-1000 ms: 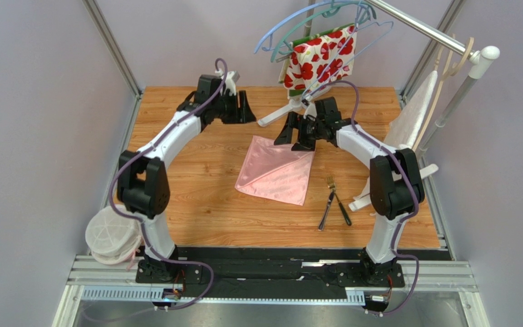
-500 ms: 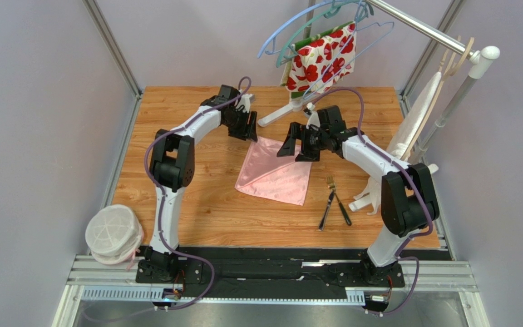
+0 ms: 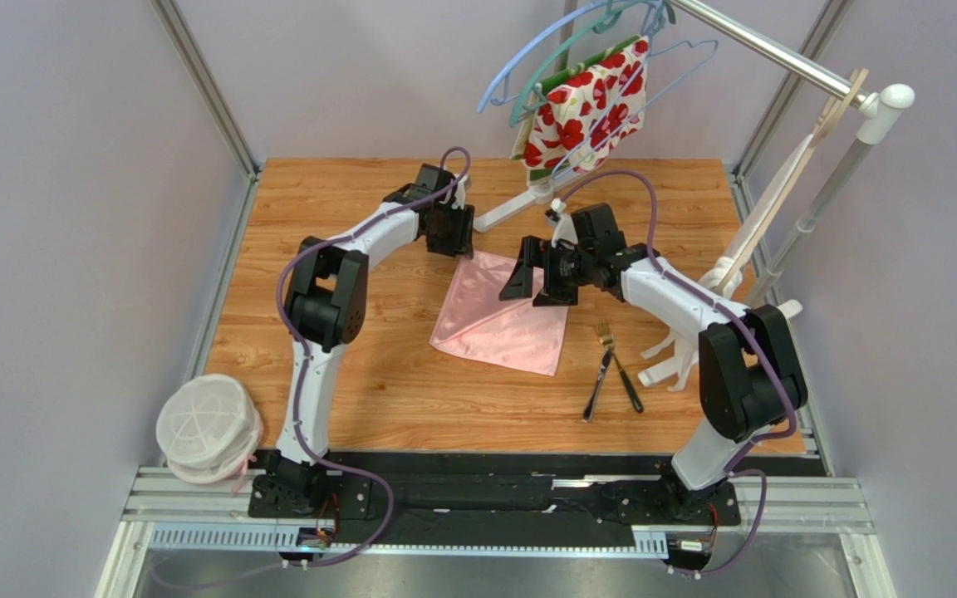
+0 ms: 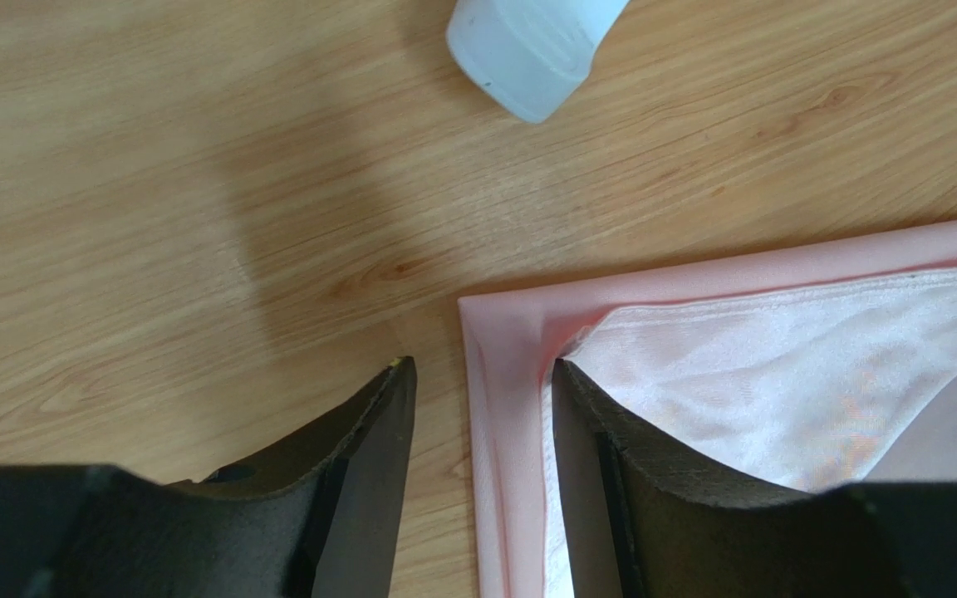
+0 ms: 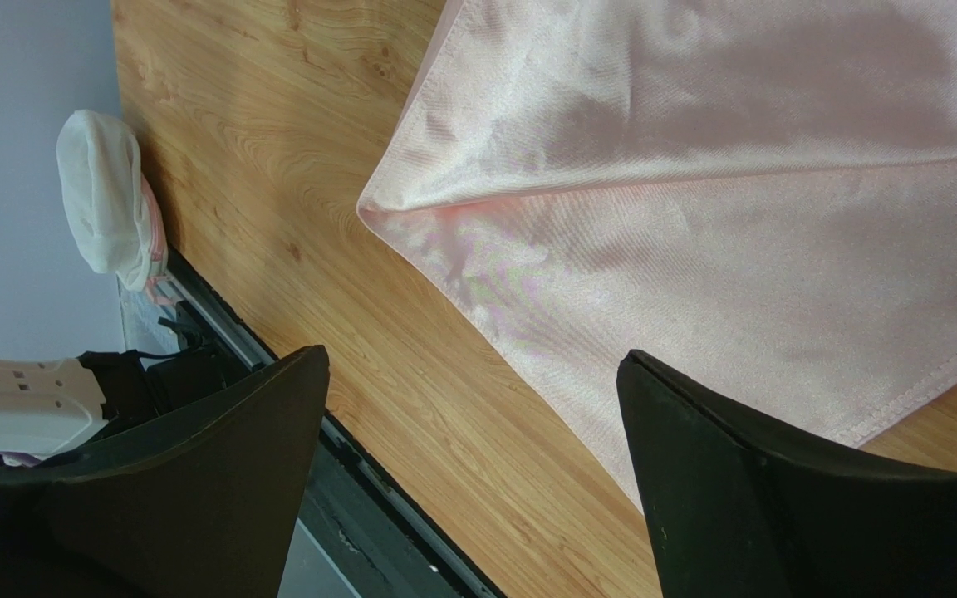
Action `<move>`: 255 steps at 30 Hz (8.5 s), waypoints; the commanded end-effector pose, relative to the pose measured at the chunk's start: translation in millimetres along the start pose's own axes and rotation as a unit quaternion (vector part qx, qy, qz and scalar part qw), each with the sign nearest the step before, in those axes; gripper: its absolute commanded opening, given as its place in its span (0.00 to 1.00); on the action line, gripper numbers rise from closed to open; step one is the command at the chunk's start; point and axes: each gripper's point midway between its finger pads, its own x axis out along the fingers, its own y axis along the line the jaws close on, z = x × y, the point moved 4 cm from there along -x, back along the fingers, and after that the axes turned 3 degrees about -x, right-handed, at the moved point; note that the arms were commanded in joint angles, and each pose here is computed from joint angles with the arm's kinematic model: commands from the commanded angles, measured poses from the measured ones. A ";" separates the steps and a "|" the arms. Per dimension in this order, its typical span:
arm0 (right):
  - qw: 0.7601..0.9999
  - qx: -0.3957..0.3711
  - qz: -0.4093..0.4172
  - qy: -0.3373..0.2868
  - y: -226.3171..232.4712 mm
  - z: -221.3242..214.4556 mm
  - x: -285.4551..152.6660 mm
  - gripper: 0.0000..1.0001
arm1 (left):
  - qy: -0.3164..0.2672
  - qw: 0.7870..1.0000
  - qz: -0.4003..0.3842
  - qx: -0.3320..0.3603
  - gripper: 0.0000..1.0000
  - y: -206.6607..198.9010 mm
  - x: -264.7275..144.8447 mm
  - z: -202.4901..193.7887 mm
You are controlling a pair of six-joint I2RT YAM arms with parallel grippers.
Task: Fold the napkin into a case and place the utensils inside
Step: Pick up the upper triangle-folded napkin from the center of the board, then turn over the upper triangle folded napkin at the center of the board, then move the lower triangle-folded napkin to the center of the board.
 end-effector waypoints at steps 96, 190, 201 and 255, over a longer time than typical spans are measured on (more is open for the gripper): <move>0.909 -0.355 -0.212 0.059 96.0 -199.4 73.0 0.63 | 0.034 0.939 0.131 -0.317 0.00 -27.9 -75.0 -182.3; 0.997 -0.034 0.037 0.049 16.5 -138.0 42.8 0.77 | -0.131 0.987 -0.066 -0.062 0.78 -75.2 -110.6 -13.0; 1.000 0.006 0.024 -0.017 1.2 -34.3 43.0 0.68 | -0.103 0.990 -0.071 -0.071 0.44 -69.7 -157.6 -91.6; 0.991 -0.070 -0.100 0.062 18.9 -94.1 51.8 0.14 | -0.044 0.992 -0.014 -0.117 0.01 -18.2 -117.3 -123.0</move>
